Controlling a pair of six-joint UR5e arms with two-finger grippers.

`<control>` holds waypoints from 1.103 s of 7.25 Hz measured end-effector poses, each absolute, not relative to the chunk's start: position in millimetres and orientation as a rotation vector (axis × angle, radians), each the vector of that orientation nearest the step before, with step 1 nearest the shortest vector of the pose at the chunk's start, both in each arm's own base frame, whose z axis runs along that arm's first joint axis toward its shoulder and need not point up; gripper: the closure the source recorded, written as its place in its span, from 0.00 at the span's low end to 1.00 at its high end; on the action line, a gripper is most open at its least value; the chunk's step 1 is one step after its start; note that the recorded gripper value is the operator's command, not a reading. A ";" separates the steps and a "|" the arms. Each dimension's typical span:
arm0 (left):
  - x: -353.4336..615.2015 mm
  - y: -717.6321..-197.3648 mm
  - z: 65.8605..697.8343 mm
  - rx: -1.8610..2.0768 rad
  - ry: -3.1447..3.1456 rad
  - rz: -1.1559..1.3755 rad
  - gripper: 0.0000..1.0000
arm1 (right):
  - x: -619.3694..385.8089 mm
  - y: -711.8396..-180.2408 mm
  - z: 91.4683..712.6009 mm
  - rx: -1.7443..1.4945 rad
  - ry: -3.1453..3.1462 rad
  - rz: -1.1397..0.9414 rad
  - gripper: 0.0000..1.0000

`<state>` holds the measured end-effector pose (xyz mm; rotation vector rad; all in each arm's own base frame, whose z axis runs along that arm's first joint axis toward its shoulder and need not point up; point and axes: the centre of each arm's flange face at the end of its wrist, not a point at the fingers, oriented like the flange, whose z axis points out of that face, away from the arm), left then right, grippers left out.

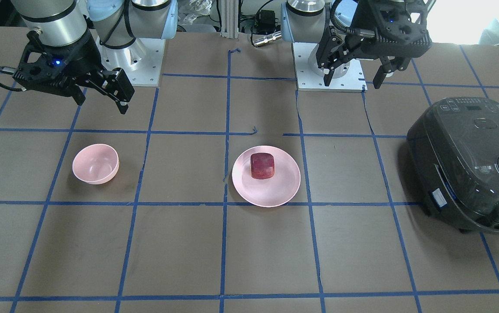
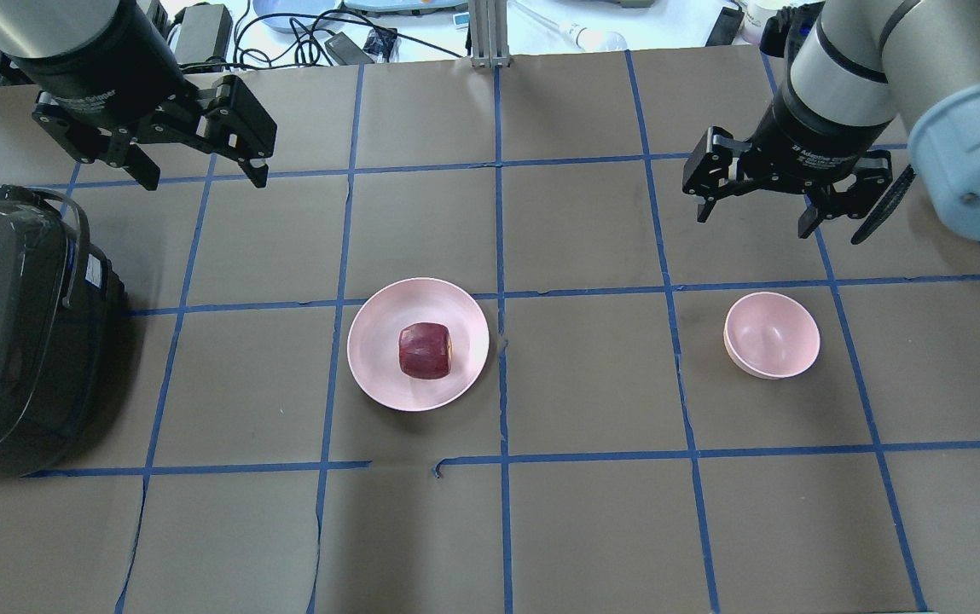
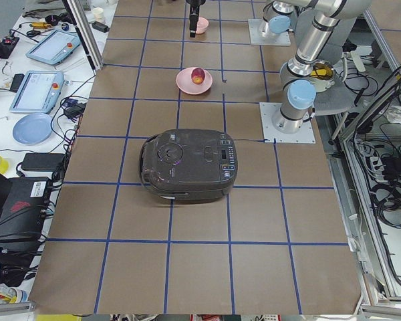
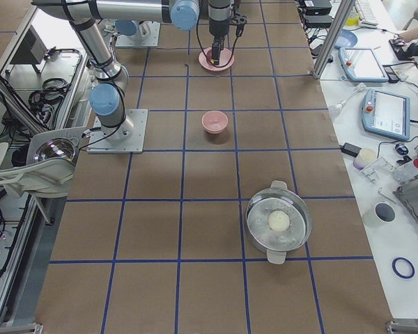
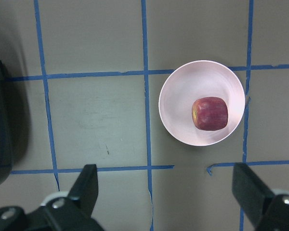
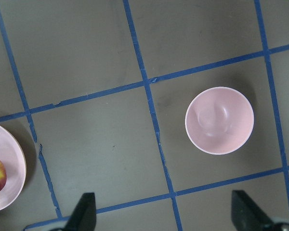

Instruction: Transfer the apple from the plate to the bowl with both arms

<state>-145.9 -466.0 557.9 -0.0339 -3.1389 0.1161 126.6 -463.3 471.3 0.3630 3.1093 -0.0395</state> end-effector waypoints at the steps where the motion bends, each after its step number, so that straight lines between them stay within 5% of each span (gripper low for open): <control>1: -145.3 -470.3 553.2 -0.028 -3.139 0.102 0.00 | 123.8 -464.9 465.9 0.365 3.113 -0.018 0.00; 5: -160.3 -499.3 483.3 0.047 -3.132 -0.073 0.00 | 81.4 -485.8 440.8 0.150 3.131 0.044 0.00; 8: -220.6 -510.5 411.3 0.178 -3.134 -0.089 0.00 | -5.4 -511.4 355.3 -0.029 3.092 0.171 0.00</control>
